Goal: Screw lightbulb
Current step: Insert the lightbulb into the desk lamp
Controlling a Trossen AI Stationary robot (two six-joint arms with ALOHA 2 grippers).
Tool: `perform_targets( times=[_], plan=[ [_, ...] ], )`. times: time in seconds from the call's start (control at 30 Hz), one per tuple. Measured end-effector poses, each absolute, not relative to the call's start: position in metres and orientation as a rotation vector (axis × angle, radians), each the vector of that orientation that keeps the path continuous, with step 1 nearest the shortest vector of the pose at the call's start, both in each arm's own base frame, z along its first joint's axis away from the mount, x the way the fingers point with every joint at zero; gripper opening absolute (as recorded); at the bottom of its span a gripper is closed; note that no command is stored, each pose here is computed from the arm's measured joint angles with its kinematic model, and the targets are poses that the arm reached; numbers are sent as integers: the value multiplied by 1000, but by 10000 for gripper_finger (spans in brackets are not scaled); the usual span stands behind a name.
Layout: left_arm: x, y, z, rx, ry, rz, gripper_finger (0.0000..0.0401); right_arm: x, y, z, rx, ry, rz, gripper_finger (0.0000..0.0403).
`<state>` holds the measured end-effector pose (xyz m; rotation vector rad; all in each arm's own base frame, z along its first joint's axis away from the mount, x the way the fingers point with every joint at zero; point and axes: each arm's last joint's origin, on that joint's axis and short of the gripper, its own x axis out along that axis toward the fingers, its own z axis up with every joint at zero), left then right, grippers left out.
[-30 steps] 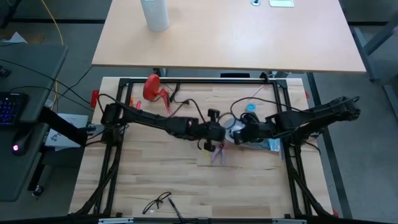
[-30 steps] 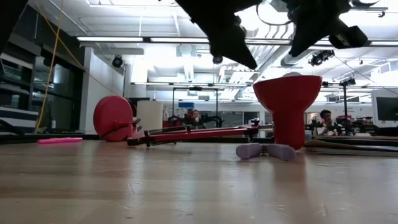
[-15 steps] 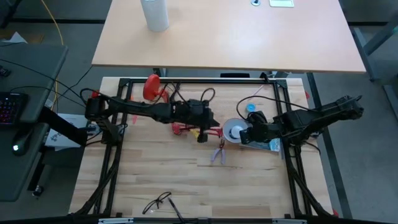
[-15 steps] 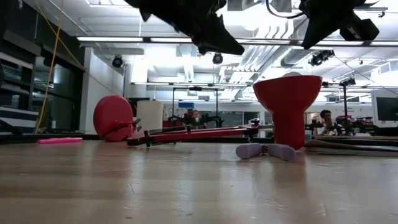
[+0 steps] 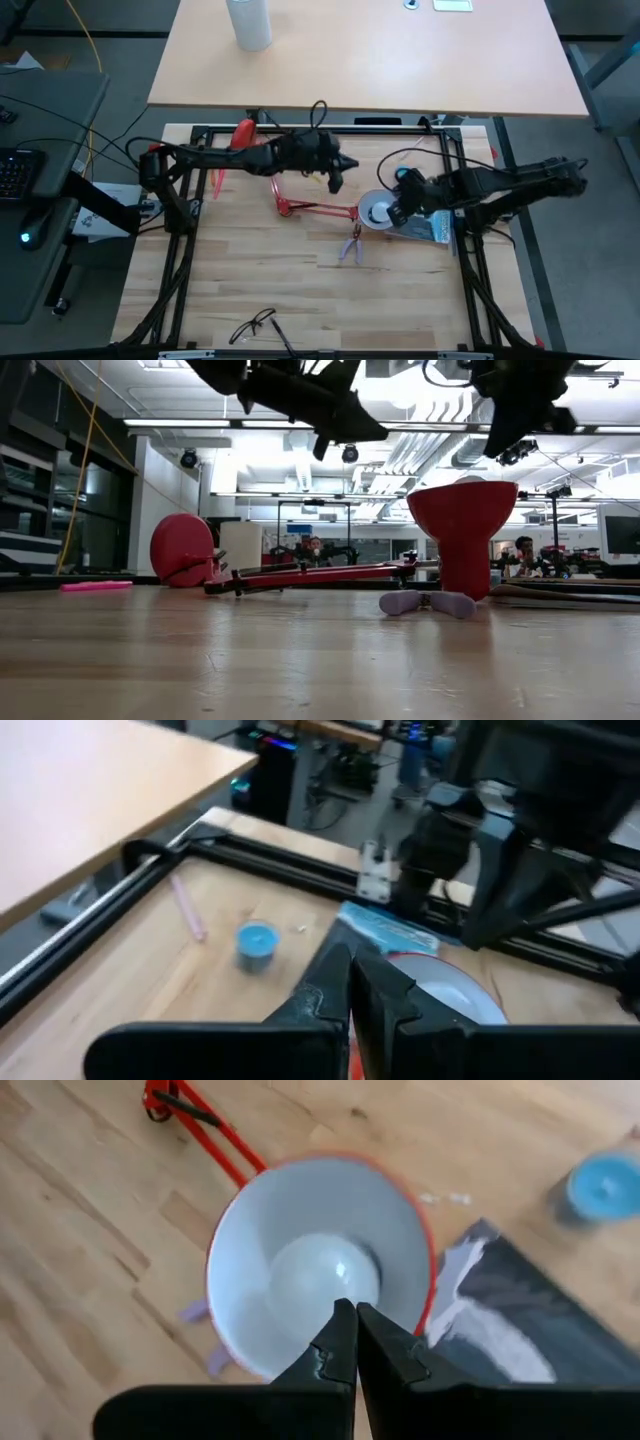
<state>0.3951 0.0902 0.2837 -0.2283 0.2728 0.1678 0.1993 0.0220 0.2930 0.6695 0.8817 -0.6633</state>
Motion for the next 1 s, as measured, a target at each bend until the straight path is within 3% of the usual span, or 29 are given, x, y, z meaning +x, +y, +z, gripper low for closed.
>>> perform_targets(
  times=[0.47, 0.77, 1.0],
  plan=[
    [376, 151, 287, -176, 319, 301, 0, 203, -33, 295, 728, 920, -575, 0],
    [362, 175, 281, -196, 384, 190, 0, 209, -40, 288, 986, 1014, -439, 0],
    [359, 155, 249, -239, 506, 42, 0, 213, -29, 284, 1069, 1050, -454, 0]
  ],
)
